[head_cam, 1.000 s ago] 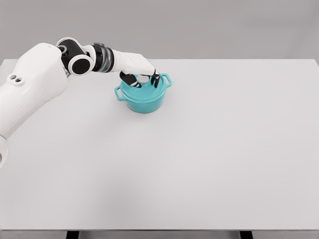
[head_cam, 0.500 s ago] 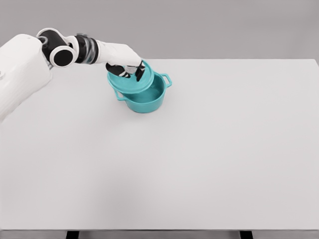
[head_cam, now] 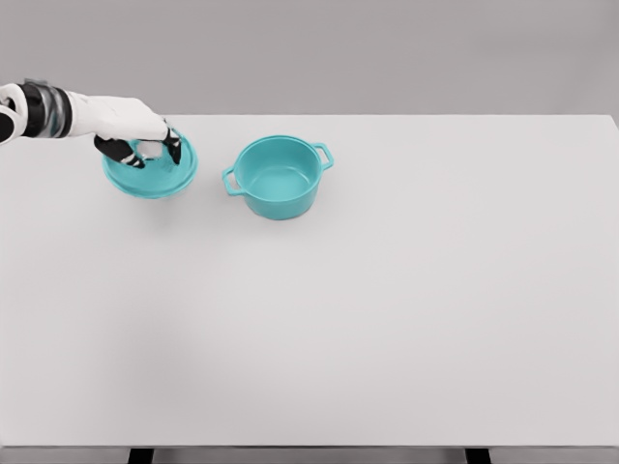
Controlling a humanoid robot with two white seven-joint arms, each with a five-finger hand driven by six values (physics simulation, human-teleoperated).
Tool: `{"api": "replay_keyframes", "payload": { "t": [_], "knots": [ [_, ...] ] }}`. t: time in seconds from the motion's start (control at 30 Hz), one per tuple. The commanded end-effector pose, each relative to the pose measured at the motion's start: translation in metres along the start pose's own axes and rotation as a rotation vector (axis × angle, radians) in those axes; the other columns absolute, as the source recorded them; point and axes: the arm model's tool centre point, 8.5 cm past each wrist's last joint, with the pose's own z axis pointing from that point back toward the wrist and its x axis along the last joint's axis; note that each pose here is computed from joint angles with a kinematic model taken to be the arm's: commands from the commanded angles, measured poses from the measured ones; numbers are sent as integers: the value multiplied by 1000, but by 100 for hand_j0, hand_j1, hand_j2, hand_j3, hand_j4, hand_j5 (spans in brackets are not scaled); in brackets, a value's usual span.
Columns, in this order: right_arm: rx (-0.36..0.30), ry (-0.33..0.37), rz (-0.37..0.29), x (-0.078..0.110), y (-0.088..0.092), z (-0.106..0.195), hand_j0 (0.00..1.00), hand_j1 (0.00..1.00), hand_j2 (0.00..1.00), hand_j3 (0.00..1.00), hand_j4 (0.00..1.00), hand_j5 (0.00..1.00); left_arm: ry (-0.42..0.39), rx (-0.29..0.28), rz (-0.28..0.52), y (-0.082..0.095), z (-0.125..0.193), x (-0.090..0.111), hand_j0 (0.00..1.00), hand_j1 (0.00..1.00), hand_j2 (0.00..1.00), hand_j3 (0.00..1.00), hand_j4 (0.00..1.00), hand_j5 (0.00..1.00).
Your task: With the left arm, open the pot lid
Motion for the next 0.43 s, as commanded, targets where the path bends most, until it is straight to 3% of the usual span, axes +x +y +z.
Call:
{"api": "replay_keyframes", "payload": {
  "t": [0.0, 0.17, 0.2, 0.27, 0.3, 0.33, 0.4],
  "knots": [
    [0, 1, 0, 0, 0, 0, 100, 100, 100, 100, 100, 100, -2, 8, 4, 1, 1, 0, 100, 100, 100, 100, 100, 100],
    [0, 0, 0, 0, 0, 0, 100, 100, 100, 100, 100, 100, 14, 2, 28, -6, 7, -8, 100, 100, 100, 100, 100, 100],
    [0, 1, 0, 0, 0, 0, 100, 100, 100, 100, 100, 100, 40, -11, 49, -18, 17, -17, 100, 100, 100, 100, 100, 100],
    [0, 0, 0, 0, 0, 0, 100, 100, 100, 100, 100, 100, 87, 21, 106, -26, 47, -37, 100, 100, 100, 100, 100, 100],
    [0, 0, 0, 0, 0, 0, 100, 100, 100, 100, 100, 100, 130, -2, 157, -51, 64, -51, 100, 100, 100, 100, 100, 100],
    [0, 0, 0, 0, 0, 0, 100, 100, 100, 100, 100, 100, 157, 0, 185, -59, 78, -61, 100, 100, 100, 100, 100, 100],
    [0, 0, 0, 0, 0, 0, 100, 100, 100, 100, 100, 100, 181, -13, 205, -70, 88, -67, 100, 100, 100, 100, 100, 100]
  ]
}}
